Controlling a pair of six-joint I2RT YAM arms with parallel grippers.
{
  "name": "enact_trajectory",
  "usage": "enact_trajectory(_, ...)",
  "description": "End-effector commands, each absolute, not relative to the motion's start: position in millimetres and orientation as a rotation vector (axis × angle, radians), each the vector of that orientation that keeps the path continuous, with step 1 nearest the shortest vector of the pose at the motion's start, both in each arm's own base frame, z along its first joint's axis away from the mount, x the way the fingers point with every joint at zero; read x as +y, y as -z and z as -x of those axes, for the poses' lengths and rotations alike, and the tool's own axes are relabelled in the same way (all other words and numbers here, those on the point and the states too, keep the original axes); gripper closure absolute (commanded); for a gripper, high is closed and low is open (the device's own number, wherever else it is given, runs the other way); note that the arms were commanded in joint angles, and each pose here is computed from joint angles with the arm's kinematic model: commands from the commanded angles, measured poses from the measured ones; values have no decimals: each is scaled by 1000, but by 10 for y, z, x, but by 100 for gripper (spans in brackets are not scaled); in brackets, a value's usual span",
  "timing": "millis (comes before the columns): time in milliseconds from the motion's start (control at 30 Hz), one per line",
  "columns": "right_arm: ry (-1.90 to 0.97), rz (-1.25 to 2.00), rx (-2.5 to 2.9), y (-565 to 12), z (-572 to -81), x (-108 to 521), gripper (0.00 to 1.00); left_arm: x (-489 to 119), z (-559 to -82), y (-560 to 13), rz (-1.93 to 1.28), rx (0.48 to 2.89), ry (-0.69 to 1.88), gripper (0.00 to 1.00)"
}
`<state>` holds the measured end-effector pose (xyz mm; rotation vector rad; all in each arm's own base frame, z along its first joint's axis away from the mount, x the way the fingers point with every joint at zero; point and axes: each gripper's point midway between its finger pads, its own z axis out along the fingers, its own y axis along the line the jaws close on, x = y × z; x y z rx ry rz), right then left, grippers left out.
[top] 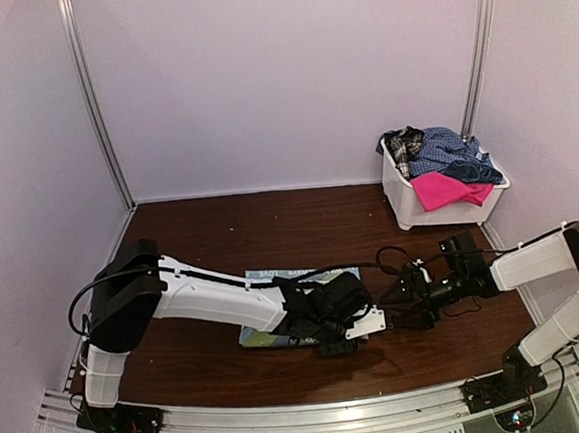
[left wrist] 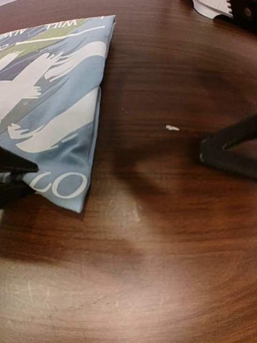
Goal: Fold and stack the mixed laundry pile
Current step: Pick up the square-folded T-shirt from the center of the board.
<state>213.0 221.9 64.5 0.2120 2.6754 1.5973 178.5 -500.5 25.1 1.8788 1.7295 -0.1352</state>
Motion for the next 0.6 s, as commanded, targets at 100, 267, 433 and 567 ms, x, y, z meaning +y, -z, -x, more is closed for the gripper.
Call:
enact_trajectory(100,-1693,-298,2600,-649,-2260,2287,10,-5180,-1833,-742,-1718,1704,277,100)
enact_trajectory(267,-1746,-307,2564,-715,-2346,2409,11,-5101,-1925,-877,-1655,1727,301,100)
enact_trajectory(433,-1775,-281,2580,-728,-2372,2624,12,-5068,-1926,-899,-1657,1723,299,100)
enact_trajectory(567,-1820,-301,2585,-697,-2354,2795,15,-5074,-1929,-965,-1638,1712,311,100)
